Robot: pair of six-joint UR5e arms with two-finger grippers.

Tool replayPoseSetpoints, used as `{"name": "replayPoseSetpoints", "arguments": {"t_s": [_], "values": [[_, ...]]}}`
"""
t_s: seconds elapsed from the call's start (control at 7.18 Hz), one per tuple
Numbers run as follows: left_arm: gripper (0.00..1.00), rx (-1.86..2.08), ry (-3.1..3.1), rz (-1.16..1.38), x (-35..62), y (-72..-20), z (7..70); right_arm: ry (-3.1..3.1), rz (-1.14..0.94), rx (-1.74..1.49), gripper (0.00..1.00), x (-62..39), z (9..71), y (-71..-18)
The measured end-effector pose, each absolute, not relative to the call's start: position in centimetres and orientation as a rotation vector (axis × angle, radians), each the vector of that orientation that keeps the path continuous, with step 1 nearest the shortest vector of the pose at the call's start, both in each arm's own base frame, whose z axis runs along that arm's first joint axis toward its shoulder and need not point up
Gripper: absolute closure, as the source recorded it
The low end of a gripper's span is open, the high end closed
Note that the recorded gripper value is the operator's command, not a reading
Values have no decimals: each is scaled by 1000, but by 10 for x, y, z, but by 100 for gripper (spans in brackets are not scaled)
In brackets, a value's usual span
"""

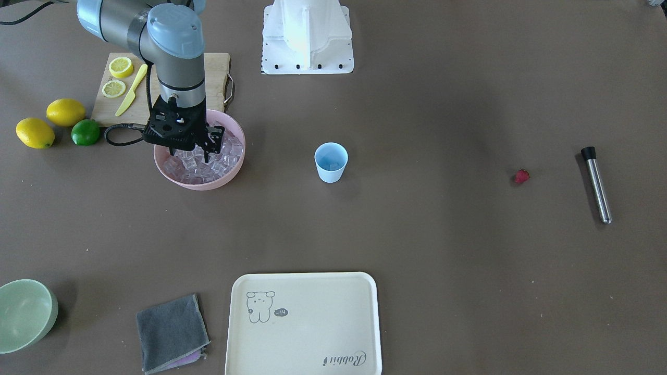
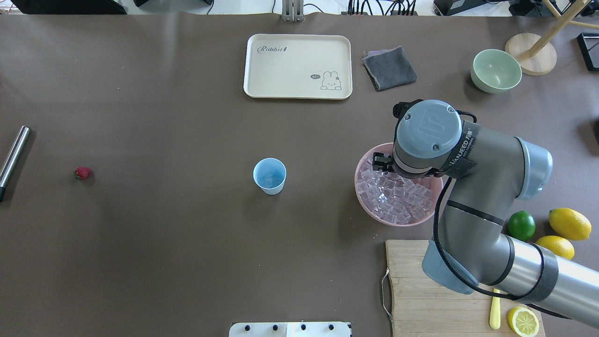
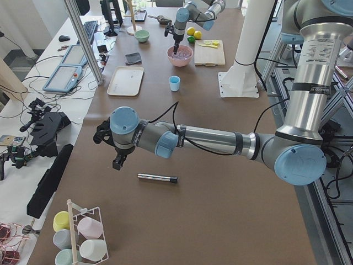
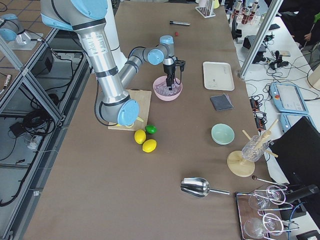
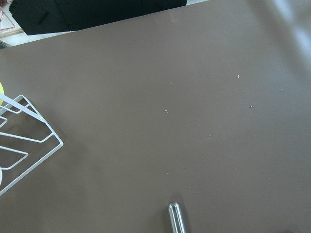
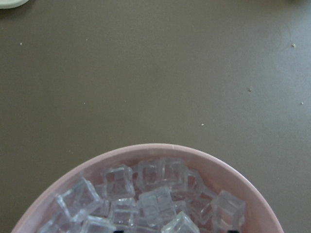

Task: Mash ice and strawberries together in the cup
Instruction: 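Grasp a third ice cube from the bowl with the right gripper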

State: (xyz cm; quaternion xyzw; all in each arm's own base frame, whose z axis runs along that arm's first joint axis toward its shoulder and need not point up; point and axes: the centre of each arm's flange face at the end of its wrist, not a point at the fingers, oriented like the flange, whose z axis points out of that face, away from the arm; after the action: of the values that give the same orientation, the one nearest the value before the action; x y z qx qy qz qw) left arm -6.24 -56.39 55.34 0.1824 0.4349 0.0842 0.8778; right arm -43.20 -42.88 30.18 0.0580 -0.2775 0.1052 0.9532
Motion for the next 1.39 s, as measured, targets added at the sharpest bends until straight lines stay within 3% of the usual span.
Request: {"name": "replayPoseSetpoints", "arguments": {"t_s": [0.84, 1.39], "values": [[1, 374, 912, 172, -62, -560, 555, -549, 51, 147, 28, -441, 309, -430], [1, 382, 912, 176, -62, -560, 550, -543, 32, 139, 48, -445, 313, -424]]}}
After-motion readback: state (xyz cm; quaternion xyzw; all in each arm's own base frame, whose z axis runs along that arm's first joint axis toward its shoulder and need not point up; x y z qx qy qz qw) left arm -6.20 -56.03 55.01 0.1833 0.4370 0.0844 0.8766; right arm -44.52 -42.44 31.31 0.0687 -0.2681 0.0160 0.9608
